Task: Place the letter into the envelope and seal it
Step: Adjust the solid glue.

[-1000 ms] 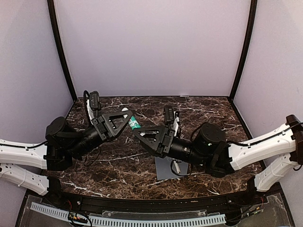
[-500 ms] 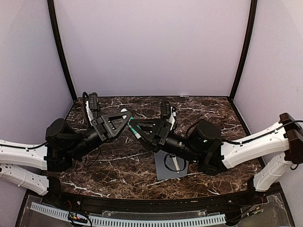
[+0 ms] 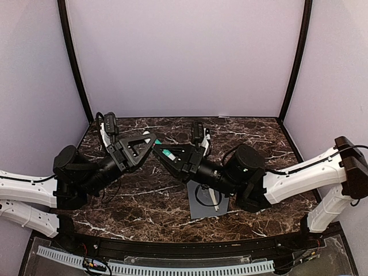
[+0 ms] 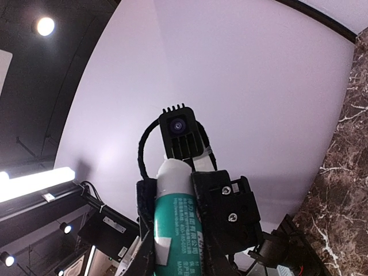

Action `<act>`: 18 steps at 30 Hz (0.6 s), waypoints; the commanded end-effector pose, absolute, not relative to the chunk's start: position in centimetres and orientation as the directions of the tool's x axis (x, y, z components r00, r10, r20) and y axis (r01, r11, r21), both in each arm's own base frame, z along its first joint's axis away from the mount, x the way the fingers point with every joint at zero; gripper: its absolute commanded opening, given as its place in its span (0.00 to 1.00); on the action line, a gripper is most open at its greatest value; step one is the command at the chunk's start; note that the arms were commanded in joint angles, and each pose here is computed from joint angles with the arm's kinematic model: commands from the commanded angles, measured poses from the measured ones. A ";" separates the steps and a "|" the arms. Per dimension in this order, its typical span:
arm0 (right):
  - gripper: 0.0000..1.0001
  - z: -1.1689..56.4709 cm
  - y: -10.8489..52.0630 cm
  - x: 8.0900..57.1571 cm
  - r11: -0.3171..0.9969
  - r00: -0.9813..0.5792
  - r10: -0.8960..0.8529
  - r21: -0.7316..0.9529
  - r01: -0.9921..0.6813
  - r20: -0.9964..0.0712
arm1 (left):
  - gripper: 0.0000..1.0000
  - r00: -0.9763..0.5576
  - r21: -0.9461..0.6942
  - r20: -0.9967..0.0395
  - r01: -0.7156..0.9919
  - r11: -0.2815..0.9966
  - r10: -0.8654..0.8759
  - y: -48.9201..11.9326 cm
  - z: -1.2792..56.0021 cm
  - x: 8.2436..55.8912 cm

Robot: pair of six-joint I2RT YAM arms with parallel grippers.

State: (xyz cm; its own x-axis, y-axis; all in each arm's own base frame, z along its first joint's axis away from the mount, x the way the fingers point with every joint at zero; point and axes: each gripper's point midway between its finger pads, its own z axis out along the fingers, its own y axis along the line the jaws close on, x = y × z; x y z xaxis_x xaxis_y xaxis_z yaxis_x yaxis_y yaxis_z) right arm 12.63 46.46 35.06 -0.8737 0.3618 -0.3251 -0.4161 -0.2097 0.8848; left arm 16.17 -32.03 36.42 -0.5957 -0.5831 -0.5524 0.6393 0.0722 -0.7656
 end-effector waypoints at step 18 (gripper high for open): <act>0.00 35.1 41.2 15.3 0.046 -0.805 0.330 0.860 -0.508 -0.493 | 0.89 -0.675 -0.750 -0.652 0.640 0.166 -0.344 -32.8 35.1 13.8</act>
